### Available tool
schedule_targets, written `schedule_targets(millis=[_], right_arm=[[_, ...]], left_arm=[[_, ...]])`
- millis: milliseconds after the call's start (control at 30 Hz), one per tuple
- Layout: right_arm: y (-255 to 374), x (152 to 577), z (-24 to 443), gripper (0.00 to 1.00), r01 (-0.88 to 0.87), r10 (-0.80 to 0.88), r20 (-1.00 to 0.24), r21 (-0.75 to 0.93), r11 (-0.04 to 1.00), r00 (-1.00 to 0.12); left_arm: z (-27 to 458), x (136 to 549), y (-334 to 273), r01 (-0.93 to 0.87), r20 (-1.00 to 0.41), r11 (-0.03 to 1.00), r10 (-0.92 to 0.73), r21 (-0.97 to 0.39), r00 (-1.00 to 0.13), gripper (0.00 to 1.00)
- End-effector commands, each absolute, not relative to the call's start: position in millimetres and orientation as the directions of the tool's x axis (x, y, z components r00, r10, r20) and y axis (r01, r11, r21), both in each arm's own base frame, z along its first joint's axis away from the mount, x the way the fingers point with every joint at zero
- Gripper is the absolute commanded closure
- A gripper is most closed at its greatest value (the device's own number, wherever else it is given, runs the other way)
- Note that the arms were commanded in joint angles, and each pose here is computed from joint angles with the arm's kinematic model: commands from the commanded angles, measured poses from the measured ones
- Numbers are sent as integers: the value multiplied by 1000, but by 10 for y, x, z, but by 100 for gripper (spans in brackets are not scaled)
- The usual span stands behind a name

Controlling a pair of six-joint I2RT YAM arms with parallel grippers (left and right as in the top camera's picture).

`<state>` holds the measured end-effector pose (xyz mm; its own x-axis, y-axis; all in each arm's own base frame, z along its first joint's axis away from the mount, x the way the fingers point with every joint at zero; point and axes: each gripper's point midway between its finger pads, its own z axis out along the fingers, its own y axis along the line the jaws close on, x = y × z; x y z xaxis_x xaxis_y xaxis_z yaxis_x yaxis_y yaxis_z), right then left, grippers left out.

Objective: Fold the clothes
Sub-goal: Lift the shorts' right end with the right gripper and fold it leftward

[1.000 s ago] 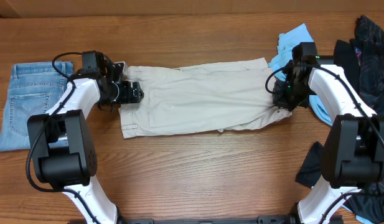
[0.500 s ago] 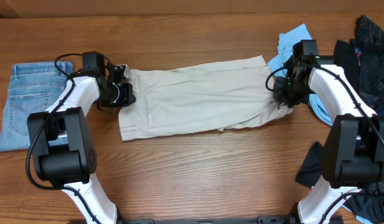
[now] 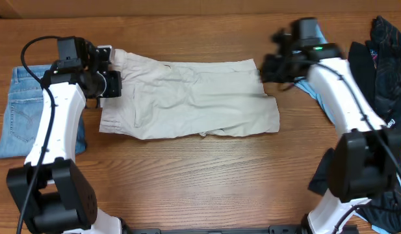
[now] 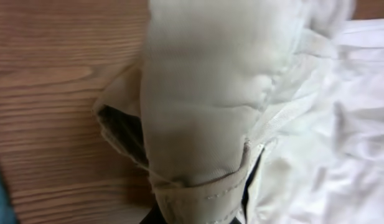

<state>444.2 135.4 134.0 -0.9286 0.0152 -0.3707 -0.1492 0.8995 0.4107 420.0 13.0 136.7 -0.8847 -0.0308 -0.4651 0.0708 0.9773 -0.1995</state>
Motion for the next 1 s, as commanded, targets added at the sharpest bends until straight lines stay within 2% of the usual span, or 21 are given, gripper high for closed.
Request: schedule_targets(millis=[0, 167, 300, 500, 600, 733, 800, 967], right_arm=[[2075, 4235, 1349, 84, -287, -95, -374, 498, 818, -923], [2601, 4175, 1033, 85, -314, -139, -346, 524, 792, -928], [2916, 4081, 587, 85, -346, -207, -306, 523, 779, -929], [3269, 3987, 217, 85, -401, -269, -309, 536, 743, -912], [3479, 3837, 76, 85, -433, -315, -301, 543, 719, -900], [3728, 3659, 26, 85, -482, -365, -315, 543, 687, -876], [3878, 3586, 57, 85, -513, -384, -340, 545, 664, -858], [4061, 3620, 151, 81, -463, -309, -349, 588, 663, -885]], left_arm=[[1733, 4235, -76, 91, -523, 944, -94, -317, -847, 96], [1902, 4209, -262, 100, -515, 893, -159, -439, -842, 96], [1998, 4185, -423, 102, -479, 828, -213, -551, -851, 96], [2249, 4104, -727, 152, -414, 665, -256, -732, -873, 96], [2279, 4090, -759, 123, -375, 632, -283, -765, -883, 96], [2365, 4084, -816, 108, -338, 576, -309, -810, -889, 96], [2487, 4087, -851, 128, -326, 513, -317, -849, -890, 96], [2593, 4153, -679, 116, -317, 472, -373, -874, -872, 96]])
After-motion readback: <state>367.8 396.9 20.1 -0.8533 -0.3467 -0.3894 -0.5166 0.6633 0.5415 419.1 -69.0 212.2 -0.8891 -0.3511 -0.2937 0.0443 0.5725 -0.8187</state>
